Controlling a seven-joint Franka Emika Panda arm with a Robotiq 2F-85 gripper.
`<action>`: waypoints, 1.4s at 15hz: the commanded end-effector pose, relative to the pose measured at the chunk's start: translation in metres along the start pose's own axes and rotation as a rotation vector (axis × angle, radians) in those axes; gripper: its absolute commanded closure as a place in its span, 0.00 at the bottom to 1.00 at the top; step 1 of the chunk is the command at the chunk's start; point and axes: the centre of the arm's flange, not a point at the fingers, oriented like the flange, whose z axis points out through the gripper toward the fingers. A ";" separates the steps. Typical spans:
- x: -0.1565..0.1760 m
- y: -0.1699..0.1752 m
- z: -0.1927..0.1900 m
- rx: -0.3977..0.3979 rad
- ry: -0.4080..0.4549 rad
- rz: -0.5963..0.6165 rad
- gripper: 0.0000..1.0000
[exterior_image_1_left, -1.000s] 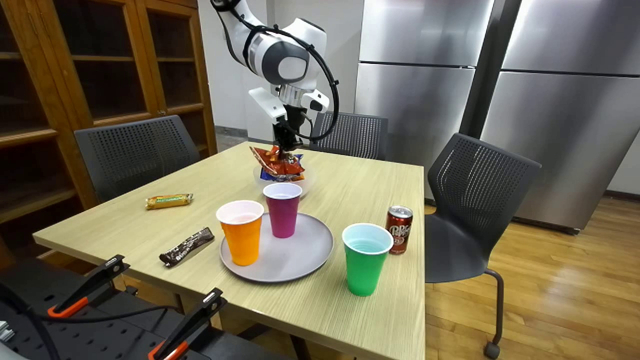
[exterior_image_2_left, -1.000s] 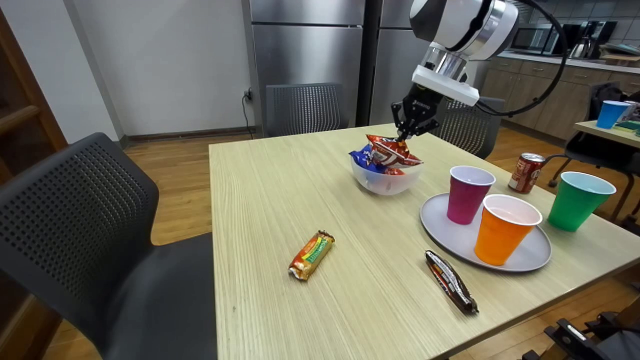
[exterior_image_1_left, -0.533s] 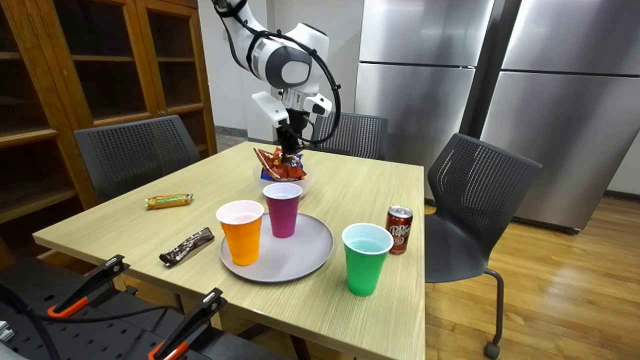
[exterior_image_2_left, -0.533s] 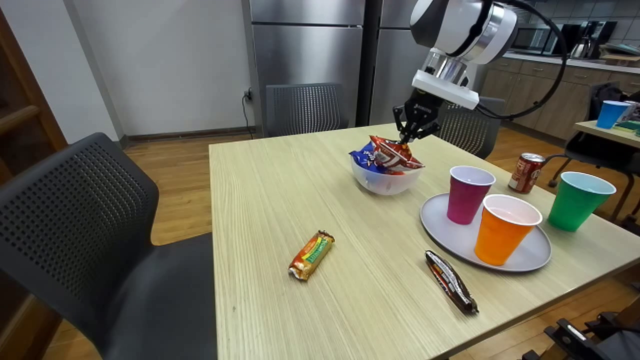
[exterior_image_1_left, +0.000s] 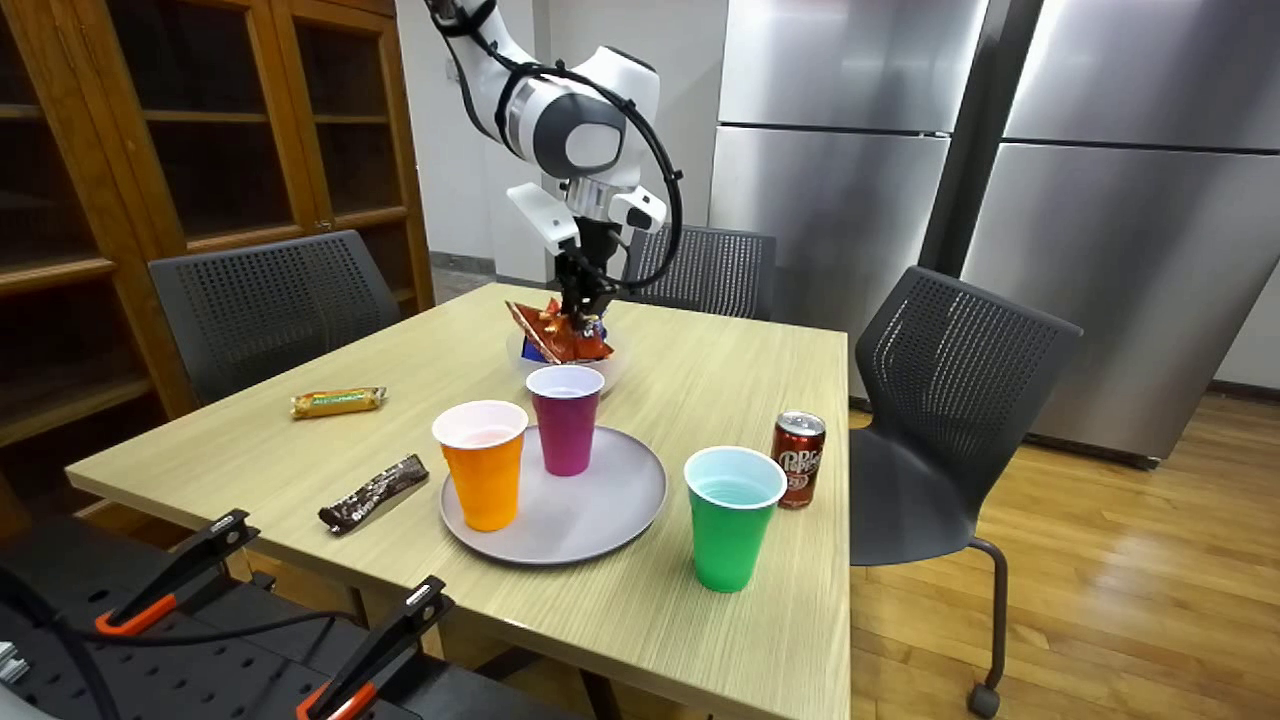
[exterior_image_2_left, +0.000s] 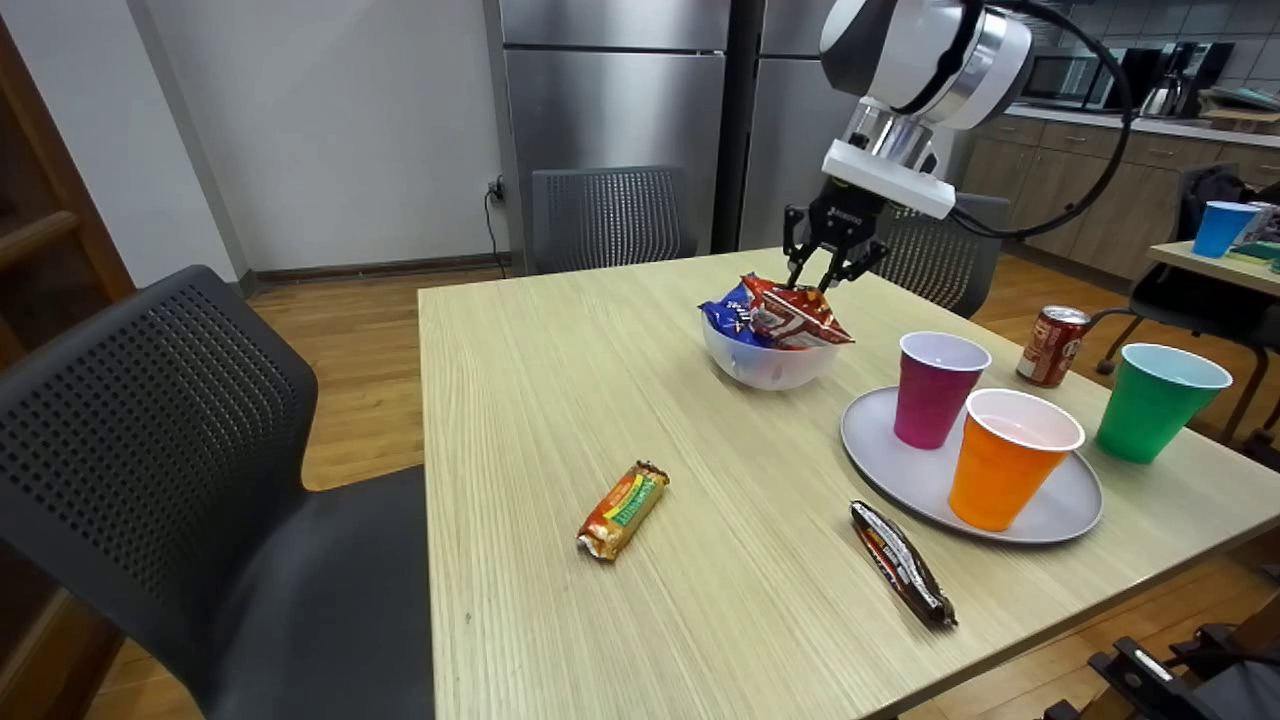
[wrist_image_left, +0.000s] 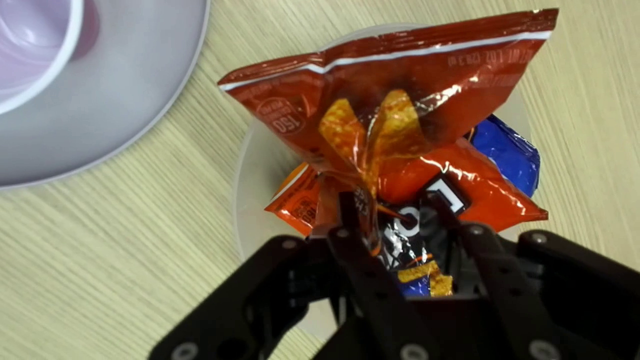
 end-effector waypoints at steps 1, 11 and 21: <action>0.006 -0.006 -0.008 0.005 0.021 0.012 0.30; 0.003 -0.008 -0.043 0.030 0.081 -0.007 0.00; 0.002 0.046 -0.089 0.023 0.158 0.080 0.00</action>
